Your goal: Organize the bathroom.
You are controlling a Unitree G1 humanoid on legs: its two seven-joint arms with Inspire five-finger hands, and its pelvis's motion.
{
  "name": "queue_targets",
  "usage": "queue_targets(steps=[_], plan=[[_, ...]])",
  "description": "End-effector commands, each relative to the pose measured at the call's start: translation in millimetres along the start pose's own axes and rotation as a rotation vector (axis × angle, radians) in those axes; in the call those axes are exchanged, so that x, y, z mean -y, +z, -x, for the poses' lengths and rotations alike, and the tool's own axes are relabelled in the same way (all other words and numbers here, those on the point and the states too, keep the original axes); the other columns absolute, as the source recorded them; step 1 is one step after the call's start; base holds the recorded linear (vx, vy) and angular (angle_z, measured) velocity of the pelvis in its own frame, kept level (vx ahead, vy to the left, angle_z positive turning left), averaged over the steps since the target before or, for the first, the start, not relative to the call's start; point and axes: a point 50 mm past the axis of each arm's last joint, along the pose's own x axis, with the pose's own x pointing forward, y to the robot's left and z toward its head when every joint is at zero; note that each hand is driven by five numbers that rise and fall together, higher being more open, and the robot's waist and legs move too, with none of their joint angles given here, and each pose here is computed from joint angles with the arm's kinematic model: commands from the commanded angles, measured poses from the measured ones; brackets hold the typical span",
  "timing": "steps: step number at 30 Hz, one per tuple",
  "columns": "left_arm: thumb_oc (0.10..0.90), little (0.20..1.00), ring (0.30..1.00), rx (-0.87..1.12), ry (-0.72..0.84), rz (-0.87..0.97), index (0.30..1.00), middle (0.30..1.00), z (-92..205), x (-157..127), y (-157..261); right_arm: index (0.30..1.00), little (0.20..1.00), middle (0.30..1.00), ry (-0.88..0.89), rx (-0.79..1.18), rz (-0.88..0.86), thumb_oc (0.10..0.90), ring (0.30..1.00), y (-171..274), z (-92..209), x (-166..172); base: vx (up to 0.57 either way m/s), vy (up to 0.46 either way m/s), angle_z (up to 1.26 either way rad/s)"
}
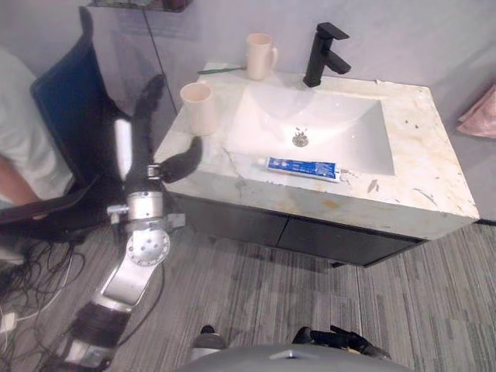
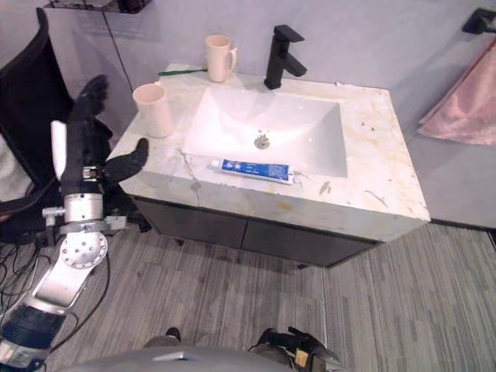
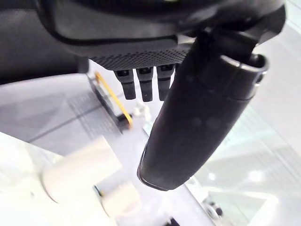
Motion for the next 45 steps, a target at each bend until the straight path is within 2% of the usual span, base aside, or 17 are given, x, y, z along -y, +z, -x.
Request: queue_targets(steps=[1, 13, 14, 17, 20, 32, 39, 45], plan=[[0.800, 0.900, 0.900, 0.273, -0.032, -0.065, 0.900, 0.900, -33, -7, 48, 0.900, 0.900, 0.900, -0.026, -0.002, 0.048, 0.800, 0.900, 11, -1, 8, -0.01, 0.010, -0.09], [0.800, 0.900, 0.900, 0.341, -0.343, -0.188, 0.900, 0.900, -54, 8, 65, 0.900, 0.900, 0.900, -0.033, -0.008, 0.059, 0.800, 0.900, 12, 0, 11, 0.00, 0.006, -0.04], [0.800, 0.900, 0.900, 0.299, -0.427, -0.256, 0.900, 0.900, -57, 12, 60, 0.900, 0.900, 0.900, -0.035, -0.008, 0.061, 0.800, 0.900, 14, 0, 13, 0.02, 0.004, -0.12], [0.800, 0.900, 0.900, 0.266, -0.504, -0.329, 0.900, 0.900, -66, 12, 54, 0.900, 0.900, 0.900, -0.039, -0.005, 0.055, 0.800, 0.900, 17, 0, 15, 0.02, 0.011, -0.06], [0.800, 0.900, 0.900, 0.270, -0.546, -0.402, 0.900, 0.900, -76, 6, 52, 0.900, 0.900, 0.900, -0.051, -0.006, 0.049, 0.800, 0.900, 18, 1, 19, 0.00, 0.001, -0.01], [0.800, 0.900, 0.900, 0.218, -0.606, -0.487, 0.900, 0.900, -102, 0, 56, 0.900, 0.900, 0.900, -0.067, -0.017, 0.036, 0.800, 0.900, 16, 2, 27, 0.02, -0.006, -0.05], [0.800, 0.900, 0.900, 0.033, -0.662, -0.611, 0.900, 0.900, -110, -5, 28, 0.900, 0.900, 0.900, -0.079, -0.005, -0.021, 0.800, 0.900, 18, 3, 31, 0.03, -0.006, -0.08], [0.800, 0.900, 0.900, -0.003, -0.655, -0.616, 0.900, 0.900, -111, -2, 19, 0.900, 0.900, 0.900, -0.086, -0.003, -0.019, 0.800, 0.900, 20, 3, 34, 0.01, -0.005, -0.01]])
